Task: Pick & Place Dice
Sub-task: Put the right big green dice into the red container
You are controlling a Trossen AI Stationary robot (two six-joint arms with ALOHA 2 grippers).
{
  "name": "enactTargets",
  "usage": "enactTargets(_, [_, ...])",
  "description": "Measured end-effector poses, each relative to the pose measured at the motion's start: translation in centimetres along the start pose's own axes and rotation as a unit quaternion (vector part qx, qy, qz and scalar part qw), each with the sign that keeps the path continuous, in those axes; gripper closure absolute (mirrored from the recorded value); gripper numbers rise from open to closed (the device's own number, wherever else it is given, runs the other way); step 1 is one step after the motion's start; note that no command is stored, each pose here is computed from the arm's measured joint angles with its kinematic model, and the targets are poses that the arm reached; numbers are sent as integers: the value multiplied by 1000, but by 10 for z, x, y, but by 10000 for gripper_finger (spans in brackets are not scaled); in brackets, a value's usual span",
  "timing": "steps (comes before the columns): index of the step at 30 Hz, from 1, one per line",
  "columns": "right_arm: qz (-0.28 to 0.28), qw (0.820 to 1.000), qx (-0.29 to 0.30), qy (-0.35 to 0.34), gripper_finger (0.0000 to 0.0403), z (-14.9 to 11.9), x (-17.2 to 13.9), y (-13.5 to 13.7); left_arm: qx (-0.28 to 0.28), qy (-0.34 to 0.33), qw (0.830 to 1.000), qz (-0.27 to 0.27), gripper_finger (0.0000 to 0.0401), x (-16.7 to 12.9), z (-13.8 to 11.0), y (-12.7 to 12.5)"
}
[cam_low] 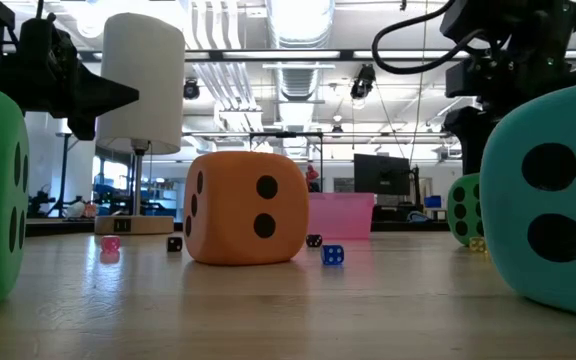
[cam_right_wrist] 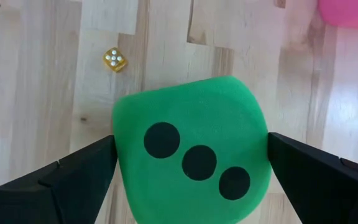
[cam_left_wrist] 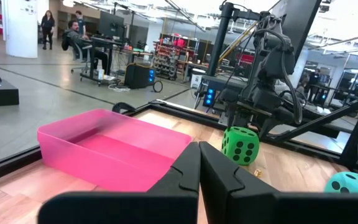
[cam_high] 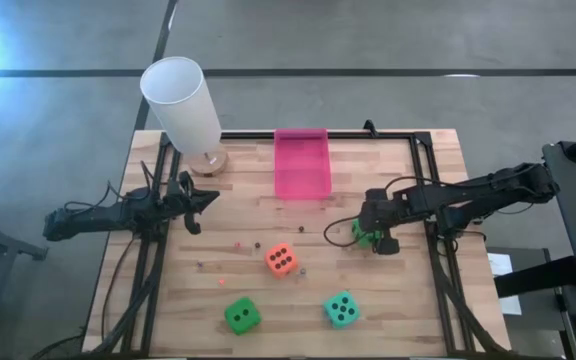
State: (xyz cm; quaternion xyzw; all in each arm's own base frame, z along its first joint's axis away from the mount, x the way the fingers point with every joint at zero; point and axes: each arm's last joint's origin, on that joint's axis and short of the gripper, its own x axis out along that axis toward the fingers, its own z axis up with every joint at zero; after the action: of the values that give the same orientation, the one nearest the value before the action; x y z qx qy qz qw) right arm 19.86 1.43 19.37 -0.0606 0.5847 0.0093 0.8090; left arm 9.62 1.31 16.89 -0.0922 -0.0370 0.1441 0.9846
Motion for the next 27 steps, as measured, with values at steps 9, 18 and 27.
enactTargets(9, [14, 1000, -3, -1, 3, 6, -8, 0, 0, 0, 1000, 0, 395, 0, 0, 0])
enactTargets(18, [22, 1000, 3, -2, 3, 8, -12, 0, 0, 0, 1000, 0, 395, 0, 0, 0])
enactTargets(27, [19, 1000, 5, -5, 3, 9, -12, 0, 0, 0, 1000, 0, 395, 0, 0, 0])
